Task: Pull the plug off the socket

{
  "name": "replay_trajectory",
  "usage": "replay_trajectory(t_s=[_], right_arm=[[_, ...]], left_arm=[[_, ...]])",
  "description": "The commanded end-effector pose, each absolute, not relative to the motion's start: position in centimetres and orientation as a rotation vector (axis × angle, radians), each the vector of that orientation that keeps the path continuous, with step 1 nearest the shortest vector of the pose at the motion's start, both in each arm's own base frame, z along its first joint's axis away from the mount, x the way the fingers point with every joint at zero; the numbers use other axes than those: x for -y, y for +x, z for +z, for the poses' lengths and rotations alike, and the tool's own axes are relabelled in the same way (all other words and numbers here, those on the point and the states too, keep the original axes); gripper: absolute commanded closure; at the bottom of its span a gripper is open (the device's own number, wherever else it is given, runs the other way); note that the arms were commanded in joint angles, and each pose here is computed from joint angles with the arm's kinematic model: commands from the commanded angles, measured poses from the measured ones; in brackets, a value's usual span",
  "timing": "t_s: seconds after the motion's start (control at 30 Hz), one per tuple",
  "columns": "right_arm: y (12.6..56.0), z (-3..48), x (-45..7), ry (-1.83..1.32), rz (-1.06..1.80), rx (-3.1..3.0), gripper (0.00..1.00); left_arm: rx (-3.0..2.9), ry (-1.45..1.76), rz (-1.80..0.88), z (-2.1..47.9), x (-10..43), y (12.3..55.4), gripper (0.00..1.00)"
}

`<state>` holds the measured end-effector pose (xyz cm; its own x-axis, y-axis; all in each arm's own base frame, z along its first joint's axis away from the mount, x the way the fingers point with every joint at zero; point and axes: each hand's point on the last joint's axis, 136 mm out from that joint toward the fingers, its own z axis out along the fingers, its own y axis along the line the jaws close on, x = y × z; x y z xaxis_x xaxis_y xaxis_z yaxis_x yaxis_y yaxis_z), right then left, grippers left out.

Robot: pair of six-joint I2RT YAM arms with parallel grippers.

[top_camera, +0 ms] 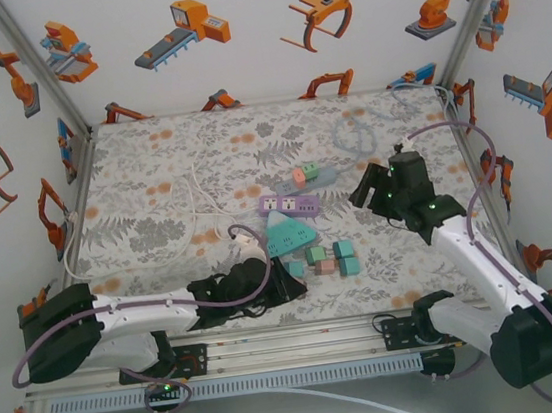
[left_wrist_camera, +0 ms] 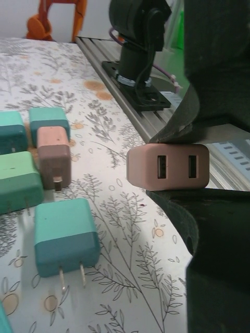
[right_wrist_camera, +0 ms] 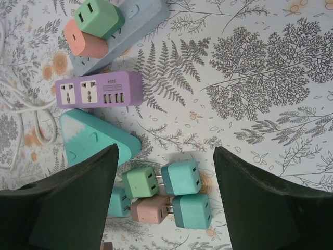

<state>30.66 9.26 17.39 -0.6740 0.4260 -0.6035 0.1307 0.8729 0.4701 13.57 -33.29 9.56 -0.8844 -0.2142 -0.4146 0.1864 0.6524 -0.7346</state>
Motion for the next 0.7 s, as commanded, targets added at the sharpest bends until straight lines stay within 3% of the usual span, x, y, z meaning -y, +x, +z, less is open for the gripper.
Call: replay_trajectory(t_s=[0.0, 0.47, 0.67], right_arm=[[30.5, 18.3, -8.8, 0.411, 0.488, -2.254, 0.32], [30.3, 18.2, -8.4, 0.422, 0.467, -2.261, 0.31], [30.1, 17.9, -8.3, 0.427, 0.456, -2.268, 0.31]], left_arm=[[-2.370, -0.168, -1.101, 8.9, 32.2, 14.9, 1.00], [-2.461, -0.207, -1.172, 5.5, 33.1, 15.2, 1.00], [-2.458, -0.207, -1.174, 5.5, 33.1, 15.3, 0.61]])
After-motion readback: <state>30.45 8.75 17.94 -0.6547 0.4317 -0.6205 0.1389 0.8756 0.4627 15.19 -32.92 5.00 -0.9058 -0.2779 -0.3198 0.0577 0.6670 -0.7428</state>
